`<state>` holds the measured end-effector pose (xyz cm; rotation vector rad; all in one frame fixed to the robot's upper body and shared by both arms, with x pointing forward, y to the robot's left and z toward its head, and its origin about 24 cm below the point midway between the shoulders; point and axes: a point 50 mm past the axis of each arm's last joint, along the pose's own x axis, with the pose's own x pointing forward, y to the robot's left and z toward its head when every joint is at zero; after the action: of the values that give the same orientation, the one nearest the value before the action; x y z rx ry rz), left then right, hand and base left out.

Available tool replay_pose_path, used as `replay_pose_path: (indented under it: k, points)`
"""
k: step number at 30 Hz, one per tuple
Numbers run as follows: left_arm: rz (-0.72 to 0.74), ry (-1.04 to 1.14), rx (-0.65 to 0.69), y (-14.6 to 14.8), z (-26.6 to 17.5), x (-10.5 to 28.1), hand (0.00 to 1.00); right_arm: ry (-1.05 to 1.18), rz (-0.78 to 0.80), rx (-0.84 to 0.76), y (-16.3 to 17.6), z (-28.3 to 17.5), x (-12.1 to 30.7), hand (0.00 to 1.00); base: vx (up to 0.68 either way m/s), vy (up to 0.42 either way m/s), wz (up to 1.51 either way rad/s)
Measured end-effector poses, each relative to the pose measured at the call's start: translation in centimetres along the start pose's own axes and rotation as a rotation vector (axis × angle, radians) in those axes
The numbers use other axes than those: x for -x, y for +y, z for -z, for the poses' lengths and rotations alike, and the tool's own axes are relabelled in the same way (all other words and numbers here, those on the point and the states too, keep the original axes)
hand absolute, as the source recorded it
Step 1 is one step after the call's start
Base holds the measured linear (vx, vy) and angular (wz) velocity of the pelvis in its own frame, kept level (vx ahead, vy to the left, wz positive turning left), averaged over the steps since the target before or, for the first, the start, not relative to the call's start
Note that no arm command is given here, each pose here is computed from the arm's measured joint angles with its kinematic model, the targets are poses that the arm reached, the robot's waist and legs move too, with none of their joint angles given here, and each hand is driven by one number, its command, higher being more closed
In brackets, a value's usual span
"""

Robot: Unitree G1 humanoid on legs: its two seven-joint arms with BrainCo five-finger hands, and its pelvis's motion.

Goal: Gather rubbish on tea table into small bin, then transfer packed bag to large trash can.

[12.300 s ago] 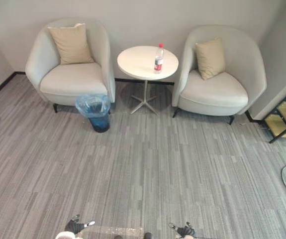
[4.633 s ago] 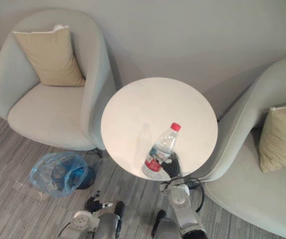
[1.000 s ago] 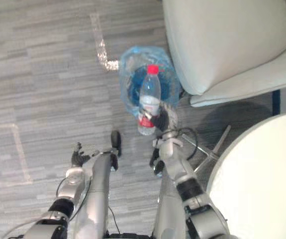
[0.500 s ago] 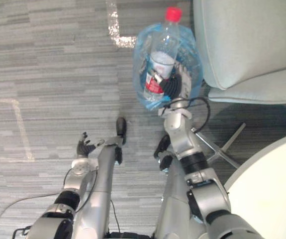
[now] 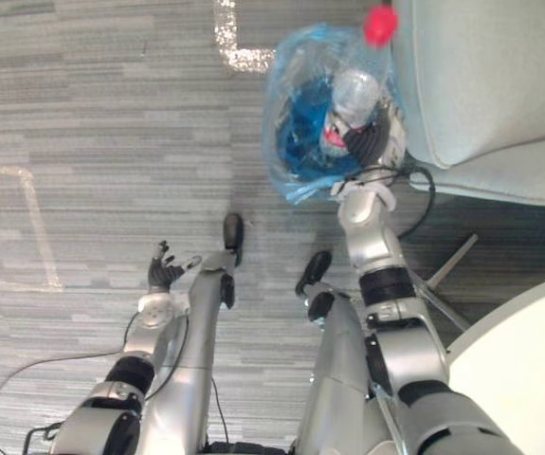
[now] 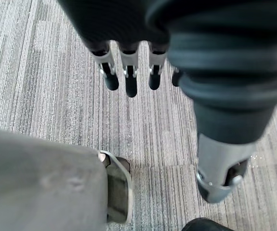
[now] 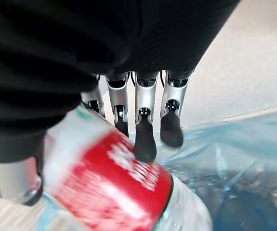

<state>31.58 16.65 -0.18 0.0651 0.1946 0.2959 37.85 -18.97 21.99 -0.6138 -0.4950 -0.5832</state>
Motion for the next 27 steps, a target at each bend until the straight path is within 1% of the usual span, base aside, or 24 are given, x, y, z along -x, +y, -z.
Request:
replay_pose_path:
  k: [7, 11, 15, 20, 27]
  points:
    - [-0.002, -0.012, -0.004, 0.2, -0.4, -0.2, 0.00, 0.015, -0.010, 0.021, 0.2, 0.7, 0.7, 0.00, -0.02, -0.018, -0.03]
    - [-0.007, -0.012, -0.011, 0.4, -0.4, -0.3, 0.00, 0.016, -0.033, 0.039, 0.6, 1.4, 2.0, 0.00, -0.02, -0.029, -0.03]
    - [-0.013, -0.007, -0.021, 0.7, -0.4, -0.4, 0.00, -0.039, -0.070, 0.073, 1.4, 1.0, 3.5, 0.00, -0.02, -0.027, -0.12]
    - [-0.019, -0.006, -0.025, 1.0, -0.4, -0.5, 0.00, -0.109, -0.103, 0.132, 1.7, 0.8, 4.8, 0.00, -0.02, -0.023, -0.06]
    - [-0.021, -0.008, -0.042, 1.1, -0.4, -0.5, 0.00, -0.165, -0.213, 0.224, 2.9, 1.4, 6.6, 0.00, -0.01, -0.007, -0.01]
